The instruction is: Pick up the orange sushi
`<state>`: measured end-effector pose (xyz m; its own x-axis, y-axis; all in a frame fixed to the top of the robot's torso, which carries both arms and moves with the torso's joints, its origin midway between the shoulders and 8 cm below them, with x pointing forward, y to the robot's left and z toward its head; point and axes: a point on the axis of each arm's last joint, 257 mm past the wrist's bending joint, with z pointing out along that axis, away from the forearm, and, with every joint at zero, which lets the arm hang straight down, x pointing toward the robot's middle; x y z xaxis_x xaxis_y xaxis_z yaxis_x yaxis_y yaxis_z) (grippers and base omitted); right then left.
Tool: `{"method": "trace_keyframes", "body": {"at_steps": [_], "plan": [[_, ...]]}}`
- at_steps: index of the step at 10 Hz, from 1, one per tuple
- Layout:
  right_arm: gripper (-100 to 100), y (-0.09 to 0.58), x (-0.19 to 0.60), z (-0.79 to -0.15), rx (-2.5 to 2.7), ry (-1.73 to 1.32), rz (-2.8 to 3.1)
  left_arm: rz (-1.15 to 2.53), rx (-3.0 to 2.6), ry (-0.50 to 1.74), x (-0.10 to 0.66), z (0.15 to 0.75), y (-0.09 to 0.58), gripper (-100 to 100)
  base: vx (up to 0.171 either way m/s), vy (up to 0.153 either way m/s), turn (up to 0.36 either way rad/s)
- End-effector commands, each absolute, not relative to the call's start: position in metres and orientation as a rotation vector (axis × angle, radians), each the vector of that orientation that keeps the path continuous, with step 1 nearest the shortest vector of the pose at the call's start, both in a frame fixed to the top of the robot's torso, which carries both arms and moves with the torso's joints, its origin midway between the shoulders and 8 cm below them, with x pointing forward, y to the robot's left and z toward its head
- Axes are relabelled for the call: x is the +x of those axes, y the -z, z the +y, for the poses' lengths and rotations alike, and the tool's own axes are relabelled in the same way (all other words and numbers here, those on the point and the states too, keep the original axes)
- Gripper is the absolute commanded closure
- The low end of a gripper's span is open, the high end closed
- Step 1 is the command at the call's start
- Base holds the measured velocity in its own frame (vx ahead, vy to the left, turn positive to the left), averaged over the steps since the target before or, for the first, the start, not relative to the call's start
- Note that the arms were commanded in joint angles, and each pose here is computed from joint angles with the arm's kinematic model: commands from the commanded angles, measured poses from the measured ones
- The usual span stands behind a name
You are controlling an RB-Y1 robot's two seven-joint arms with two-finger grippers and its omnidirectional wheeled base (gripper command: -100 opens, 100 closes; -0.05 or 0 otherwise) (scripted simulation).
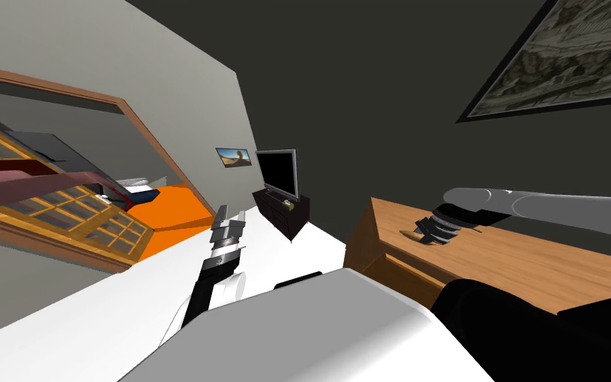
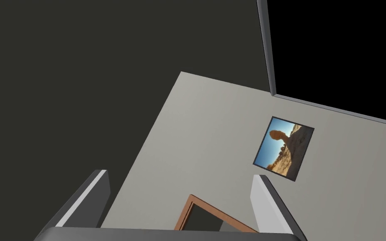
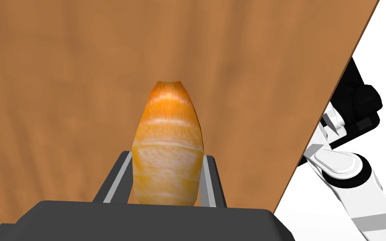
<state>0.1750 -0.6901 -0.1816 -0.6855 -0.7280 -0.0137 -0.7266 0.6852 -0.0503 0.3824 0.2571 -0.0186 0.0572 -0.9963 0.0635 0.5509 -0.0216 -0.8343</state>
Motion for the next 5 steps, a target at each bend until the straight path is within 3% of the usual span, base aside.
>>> {"method": "trace_keyframes", "body": {"at_steps": [1,5], "plan": [[100,0.1812,0.1707,-0.6930,-1.266,0.059,2.842,0.700,-0.835,1.409,0.3824,0.2571,0.0186,0,0.116,0.027,-0.155],[100,0.1787,0.1642,-0.6980,-1.335,0.057,2.810,0.700,-0.835,1.409,0.3824,0.2570,0.0186,0,0.096,0.032,-0.094]]}}
